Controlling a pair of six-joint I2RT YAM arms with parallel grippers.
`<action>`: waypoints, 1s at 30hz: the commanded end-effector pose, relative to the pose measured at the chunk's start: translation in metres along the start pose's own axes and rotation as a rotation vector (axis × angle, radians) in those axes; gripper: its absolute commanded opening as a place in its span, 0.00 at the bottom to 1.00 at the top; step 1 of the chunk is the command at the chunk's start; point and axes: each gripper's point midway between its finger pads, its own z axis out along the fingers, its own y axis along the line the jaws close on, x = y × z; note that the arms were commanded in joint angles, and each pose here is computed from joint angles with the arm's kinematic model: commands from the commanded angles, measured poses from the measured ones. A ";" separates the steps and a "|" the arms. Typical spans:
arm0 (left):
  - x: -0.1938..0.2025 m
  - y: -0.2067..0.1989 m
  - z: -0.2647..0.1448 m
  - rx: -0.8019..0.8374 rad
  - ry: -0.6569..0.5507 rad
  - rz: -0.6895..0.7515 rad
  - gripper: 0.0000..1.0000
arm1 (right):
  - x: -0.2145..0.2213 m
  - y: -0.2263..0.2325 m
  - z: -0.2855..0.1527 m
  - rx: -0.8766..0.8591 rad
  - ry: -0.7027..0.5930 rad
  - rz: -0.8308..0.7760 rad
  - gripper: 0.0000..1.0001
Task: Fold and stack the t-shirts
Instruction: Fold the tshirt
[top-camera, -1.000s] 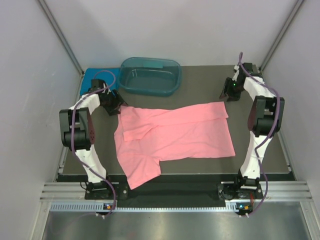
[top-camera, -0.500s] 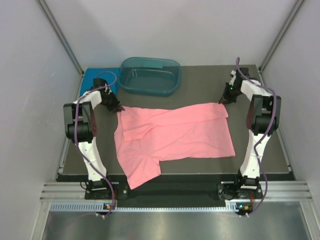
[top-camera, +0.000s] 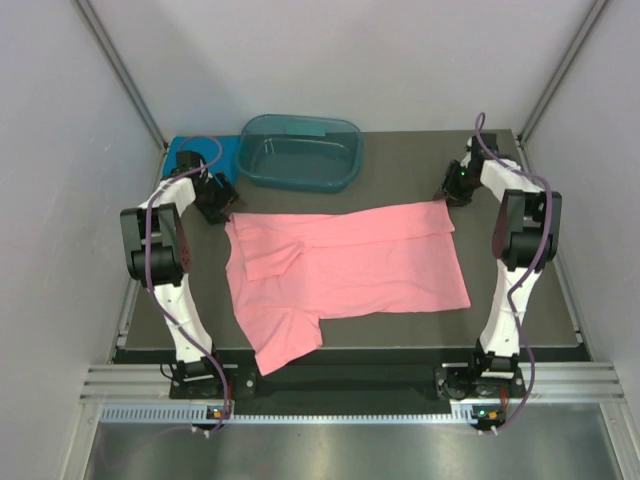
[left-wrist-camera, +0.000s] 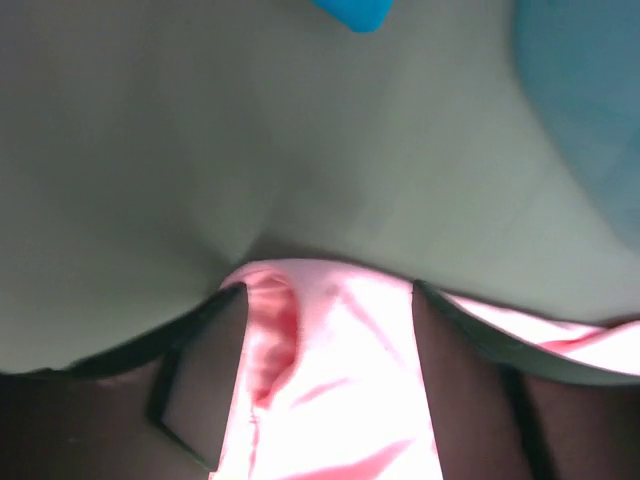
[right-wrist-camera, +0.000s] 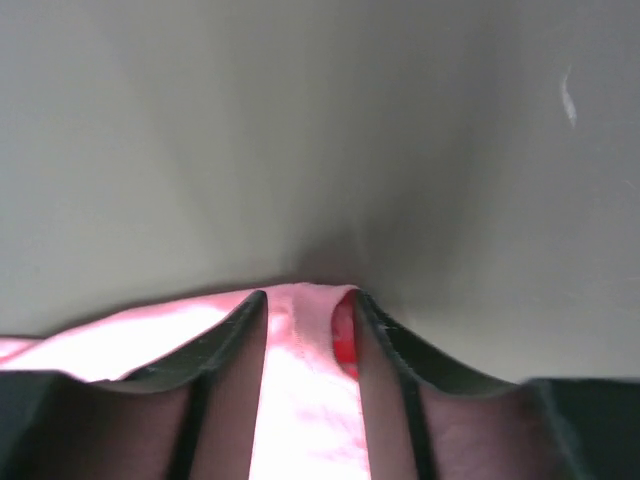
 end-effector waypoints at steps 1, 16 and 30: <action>-0.017 -0.011 -0.034 -0.006 -0.080 0.016 0.75 | -0.010 -0.001 -0.028 0.069 -0.046 -0.059 0.45; 0.112 -0.009 -0.100 0.068 0.072 0.024 0.41 | 0.045 -0.016 -0.081 0.080 -0.015 -0.080 0.50; 0.133 -0.009 -0.094 0.105 0.137 -0.006 0.66 | 0.177 0.186 -0.084 -0.508 0.135 -0.326 0.51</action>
